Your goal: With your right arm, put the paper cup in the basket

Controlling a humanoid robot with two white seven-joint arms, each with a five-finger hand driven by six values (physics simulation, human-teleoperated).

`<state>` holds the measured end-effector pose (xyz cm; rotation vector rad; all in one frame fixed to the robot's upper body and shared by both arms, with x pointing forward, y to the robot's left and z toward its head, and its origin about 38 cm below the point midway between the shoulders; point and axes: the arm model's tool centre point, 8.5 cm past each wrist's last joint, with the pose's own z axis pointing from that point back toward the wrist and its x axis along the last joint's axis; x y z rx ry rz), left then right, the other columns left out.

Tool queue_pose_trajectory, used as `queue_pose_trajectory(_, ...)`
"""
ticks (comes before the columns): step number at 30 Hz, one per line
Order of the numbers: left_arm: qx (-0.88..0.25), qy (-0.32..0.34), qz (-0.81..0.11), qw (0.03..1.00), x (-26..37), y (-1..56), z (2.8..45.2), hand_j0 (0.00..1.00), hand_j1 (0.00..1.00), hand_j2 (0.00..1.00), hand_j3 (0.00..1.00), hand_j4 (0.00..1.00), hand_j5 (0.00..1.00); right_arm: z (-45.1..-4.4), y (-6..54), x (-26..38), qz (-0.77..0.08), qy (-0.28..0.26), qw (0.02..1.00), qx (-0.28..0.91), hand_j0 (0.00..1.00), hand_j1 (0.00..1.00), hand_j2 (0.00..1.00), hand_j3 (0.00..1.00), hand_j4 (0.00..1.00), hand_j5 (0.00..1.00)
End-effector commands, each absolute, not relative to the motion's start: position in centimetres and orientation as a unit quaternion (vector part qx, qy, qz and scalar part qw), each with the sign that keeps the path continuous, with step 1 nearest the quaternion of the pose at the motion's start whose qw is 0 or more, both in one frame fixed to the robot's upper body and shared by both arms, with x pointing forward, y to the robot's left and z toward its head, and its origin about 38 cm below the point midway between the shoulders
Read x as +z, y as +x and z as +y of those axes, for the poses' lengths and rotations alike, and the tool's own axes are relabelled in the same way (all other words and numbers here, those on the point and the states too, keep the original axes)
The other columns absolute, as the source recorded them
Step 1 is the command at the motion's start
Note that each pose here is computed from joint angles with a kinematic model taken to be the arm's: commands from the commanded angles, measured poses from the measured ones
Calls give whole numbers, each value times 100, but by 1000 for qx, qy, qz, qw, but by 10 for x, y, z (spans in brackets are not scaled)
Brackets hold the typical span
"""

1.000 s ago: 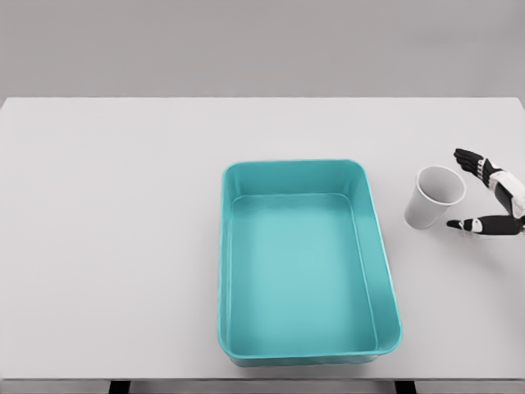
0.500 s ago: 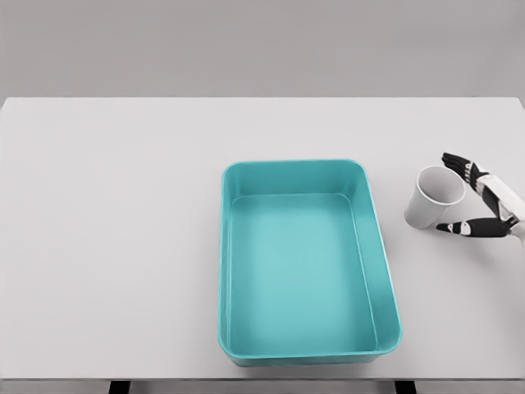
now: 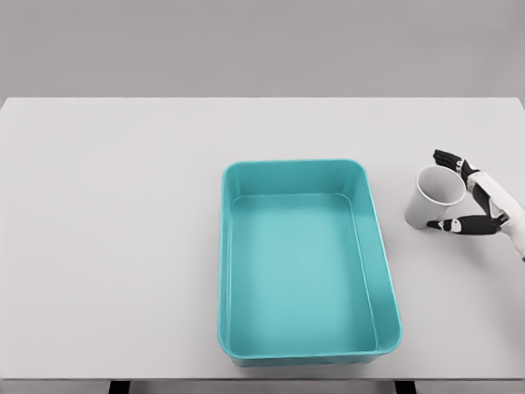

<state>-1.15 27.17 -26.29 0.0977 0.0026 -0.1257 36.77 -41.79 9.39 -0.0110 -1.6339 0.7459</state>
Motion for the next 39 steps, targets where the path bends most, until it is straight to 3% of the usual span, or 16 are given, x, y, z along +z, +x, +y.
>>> queue_pose_trajectory(1,-63,49,2,997,-263,-12,272,100,100,100,100,100,100,-415,368,92,-712,-1,624,321,100,100,100,100,100,100)
queue_pose_trajectory(13,-63,49,2,997,-263,-12,272,100,100,100,100,100,100,-406,373,92,-717,7,619,321,99,99,99,99,99,99)
queue_pose_trajectory(14,-63,49,2,997,-263,-12,272,100,100,100,100,100,100,-406,373,92,-717,7,619,321,94,94,94,94,94,94)
queue_pose_trajectory(18,-63,49,2,997,-263,-12,272,100,100,100,100,100,100,-406,373,93,-717,7,618,320,56,56,56,56,56,56)
queue_pose_trajectory(19,-63,49,2,997,-263,-12,272,100,100,100,100,100,100,-407,373,93,-717,6,618,322,52,52,52,52,52,52)
queue_pose_trajectory(39,-63,49,2,997,-263,-12,272,100,100,100,100,100,100,-378,380,172,-759,30,530,377,53,53,53,53,53,53)
